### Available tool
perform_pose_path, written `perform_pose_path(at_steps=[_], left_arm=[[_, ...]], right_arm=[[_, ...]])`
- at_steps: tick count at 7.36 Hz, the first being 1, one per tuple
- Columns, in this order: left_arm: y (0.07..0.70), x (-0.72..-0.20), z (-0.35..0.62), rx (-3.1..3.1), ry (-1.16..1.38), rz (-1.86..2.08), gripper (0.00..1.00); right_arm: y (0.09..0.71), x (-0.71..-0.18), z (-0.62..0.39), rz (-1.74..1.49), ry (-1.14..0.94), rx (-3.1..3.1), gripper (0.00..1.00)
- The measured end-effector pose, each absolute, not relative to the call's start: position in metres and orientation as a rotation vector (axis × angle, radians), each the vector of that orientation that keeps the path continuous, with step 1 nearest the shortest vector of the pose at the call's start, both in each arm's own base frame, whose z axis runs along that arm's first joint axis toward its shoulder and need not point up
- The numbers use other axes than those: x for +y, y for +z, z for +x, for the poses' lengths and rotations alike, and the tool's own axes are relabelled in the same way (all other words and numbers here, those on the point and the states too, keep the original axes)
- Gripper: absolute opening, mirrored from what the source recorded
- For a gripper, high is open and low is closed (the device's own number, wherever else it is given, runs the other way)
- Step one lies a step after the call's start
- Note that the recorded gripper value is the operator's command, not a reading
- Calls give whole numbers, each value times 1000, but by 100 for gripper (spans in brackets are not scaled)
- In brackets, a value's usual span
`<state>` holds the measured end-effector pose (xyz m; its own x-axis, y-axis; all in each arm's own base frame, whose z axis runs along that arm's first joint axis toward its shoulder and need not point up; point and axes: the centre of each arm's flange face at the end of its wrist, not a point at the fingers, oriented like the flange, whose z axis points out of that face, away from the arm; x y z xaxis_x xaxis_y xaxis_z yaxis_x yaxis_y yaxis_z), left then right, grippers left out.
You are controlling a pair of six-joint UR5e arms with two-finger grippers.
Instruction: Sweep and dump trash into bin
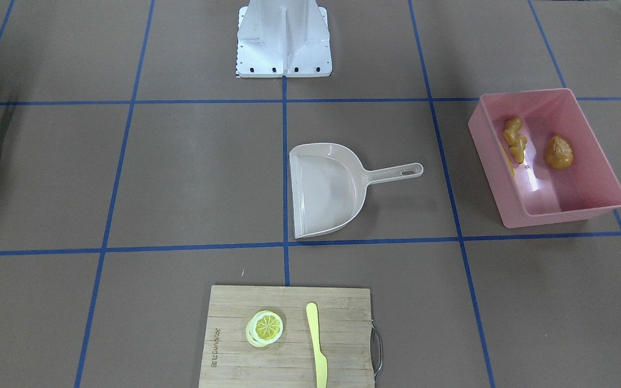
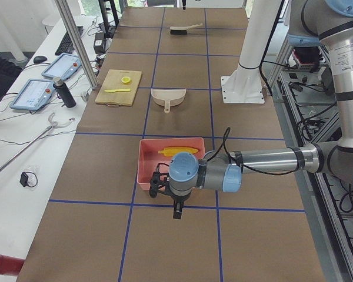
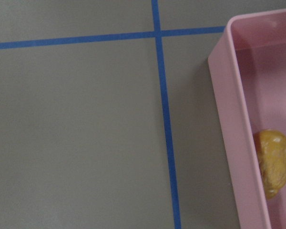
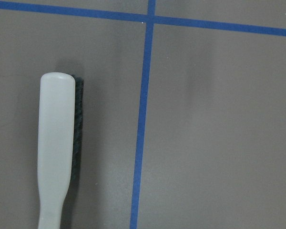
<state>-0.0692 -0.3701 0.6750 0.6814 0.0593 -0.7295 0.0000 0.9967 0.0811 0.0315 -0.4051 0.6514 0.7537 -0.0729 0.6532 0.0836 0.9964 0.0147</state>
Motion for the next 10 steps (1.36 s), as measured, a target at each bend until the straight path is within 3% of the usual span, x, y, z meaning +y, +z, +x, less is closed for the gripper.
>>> perform_pose_path(at_steps=[10], left_arm=[[641,-392,-80,808,43,131,99]], right_arm=[[654,-414,31,0,-125,-711,100]])
